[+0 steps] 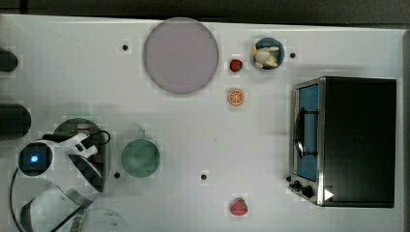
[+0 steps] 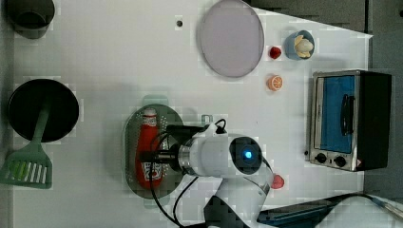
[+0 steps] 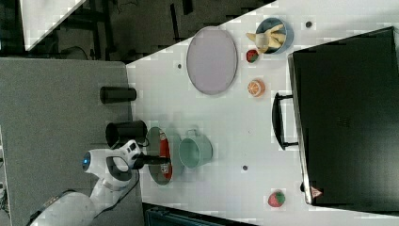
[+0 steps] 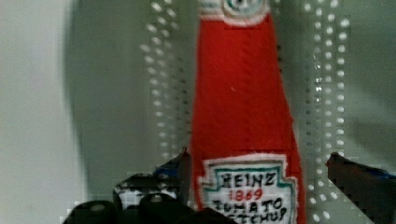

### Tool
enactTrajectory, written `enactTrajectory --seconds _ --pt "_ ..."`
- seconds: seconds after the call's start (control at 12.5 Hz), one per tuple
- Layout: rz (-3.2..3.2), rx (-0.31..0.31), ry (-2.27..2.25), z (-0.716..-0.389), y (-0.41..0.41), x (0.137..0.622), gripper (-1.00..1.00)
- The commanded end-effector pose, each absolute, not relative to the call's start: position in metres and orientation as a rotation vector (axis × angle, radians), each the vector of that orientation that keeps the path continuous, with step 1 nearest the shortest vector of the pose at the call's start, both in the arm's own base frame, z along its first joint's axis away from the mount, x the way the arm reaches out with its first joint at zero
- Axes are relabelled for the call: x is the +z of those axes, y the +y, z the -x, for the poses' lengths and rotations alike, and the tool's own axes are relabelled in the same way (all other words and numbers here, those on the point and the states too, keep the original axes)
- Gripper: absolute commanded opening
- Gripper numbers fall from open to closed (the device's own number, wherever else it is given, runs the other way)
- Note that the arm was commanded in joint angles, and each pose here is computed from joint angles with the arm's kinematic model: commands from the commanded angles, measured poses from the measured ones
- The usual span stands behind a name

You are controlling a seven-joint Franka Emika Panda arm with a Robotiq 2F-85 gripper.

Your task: Pick ketchup from strainer and place it on the table

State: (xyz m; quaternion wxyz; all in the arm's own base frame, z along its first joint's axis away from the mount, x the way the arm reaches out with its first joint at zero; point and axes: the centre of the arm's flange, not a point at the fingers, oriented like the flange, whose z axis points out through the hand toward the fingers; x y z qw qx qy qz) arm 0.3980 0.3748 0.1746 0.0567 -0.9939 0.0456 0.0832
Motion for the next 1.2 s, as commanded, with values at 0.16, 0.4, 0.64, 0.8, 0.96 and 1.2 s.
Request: enactTrajectory --seconds 0.16,0.4,0.64,0.8,0.96,1.2 --pt "2.972 0.189 0.247 -0.402 0.386 0.178 1.00" --pt "2.970 0.191 0.276 -0.402 0.383 0.162 0.68" --pt "2.957 0.165 0.267 -0.404 0.388 0.170 0.25" --pt "2.959 0.117 0.250 -0.405 0.392 0.194 0.25" --pt "2.994 0.069 0.252 -0.407 0.391 0.232 0.25" --pt "3.027 0.103 0.412 -0.411 0.380 0.298 0.25"
